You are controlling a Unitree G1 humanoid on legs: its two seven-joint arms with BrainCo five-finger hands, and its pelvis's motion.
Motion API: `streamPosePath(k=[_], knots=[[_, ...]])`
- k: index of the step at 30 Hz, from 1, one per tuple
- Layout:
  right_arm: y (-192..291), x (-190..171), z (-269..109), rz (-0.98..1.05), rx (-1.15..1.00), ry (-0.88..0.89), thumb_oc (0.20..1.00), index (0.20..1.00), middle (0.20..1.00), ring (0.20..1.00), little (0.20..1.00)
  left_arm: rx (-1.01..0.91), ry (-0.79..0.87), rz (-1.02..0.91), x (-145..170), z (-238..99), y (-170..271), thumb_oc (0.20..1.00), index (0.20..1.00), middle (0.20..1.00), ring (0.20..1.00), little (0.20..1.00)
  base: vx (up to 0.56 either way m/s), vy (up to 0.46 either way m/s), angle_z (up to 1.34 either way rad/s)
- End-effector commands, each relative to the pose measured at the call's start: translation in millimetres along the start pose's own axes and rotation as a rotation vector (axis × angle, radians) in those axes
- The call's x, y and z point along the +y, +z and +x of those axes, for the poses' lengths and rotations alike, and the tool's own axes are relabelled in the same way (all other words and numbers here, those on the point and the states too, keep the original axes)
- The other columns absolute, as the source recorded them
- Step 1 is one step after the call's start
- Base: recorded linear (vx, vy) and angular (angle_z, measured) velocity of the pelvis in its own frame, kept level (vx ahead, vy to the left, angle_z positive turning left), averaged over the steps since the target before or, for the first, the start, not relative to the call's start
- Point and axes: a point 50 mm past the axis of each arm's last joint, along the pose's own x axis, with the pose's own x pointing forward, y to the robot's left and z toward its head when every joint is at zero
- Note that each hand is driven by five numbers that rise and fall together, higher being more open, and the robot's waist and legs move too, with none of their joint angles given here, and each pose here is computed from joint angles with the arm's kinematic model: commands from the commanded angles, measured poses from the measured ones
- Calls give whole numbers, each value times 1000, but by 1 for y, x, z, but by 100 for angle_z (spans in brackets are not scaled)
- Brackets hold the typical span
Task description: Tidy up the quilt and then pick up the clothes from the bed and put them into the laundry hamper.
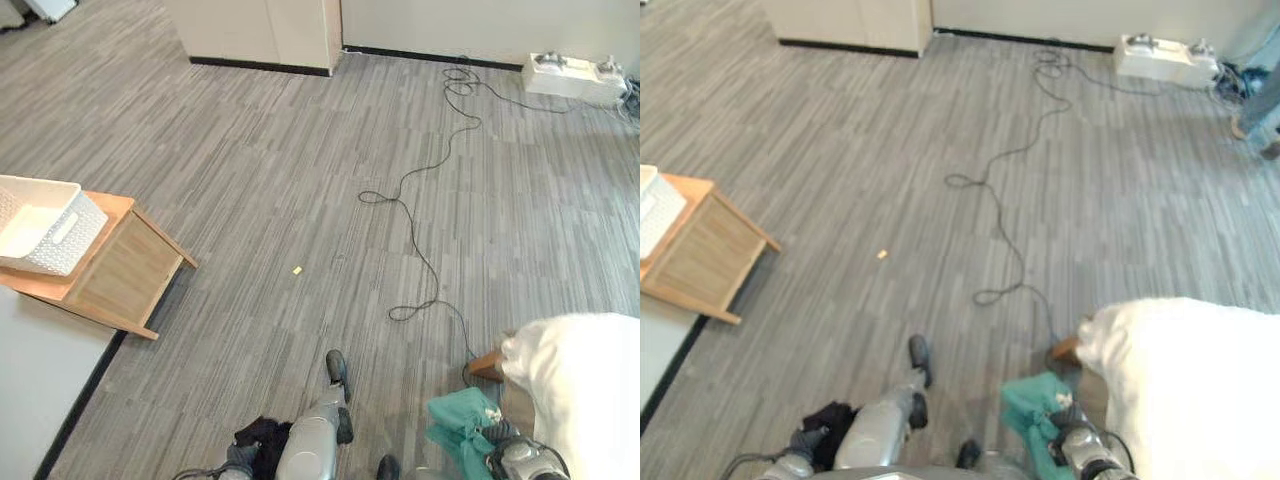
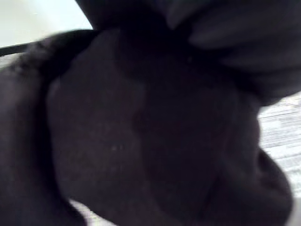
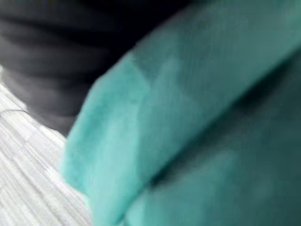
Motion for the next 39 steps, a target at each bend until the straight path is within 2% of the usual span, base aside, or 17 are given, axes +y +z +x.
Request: streamPosePath(k=[1,7,13,18,22,25,30,33,39], knots=[[11,-8,1,-26,-66,-32,200,200,200,200,200,-67,34,79,12,2,14,200,200,200,200,200,456,142,1],[12,-11,2,12,-56,-39,200,200,200,200,200,-91,51,93,20,3,24,200,200,200,200,200,701,182,67],[1,-25,3,76,-13,-85,200,200,200,200,200,-247,76,160,23,1,71,200,200,200,200,200,829,-124,152],[-19,-19,0,52,55,-53,200,200,200,200,200,-237,56,100,13,0,66,200,200,200,200,200,676,-254,111],[-19,-29,2,62,63,-93,200,200,200,200,200,-259,87,17,21,0,74,200,200,200,200,200,417,-419,155],[-16,-32,3,49,60,-89,200,200,200,200,200,-236,70,28,16,0,67,200,200,200,200,200,805,-195,67],[-23,-37,2,52,81,-113,200,200,200,200,200,-108,30,30,7,1,28,200,200,200,200,200,607,5,86],[-19,-25,1,97,57,-79,200,200,200,200,200,-14,23,31,7,1,2,200,200,200,200,200,743,105,64],[3,-12,1,168,-30,-42,200,200,200,200,200,-13,61,41,16,2,2,200,200,200,200,200,569,-50,126]])
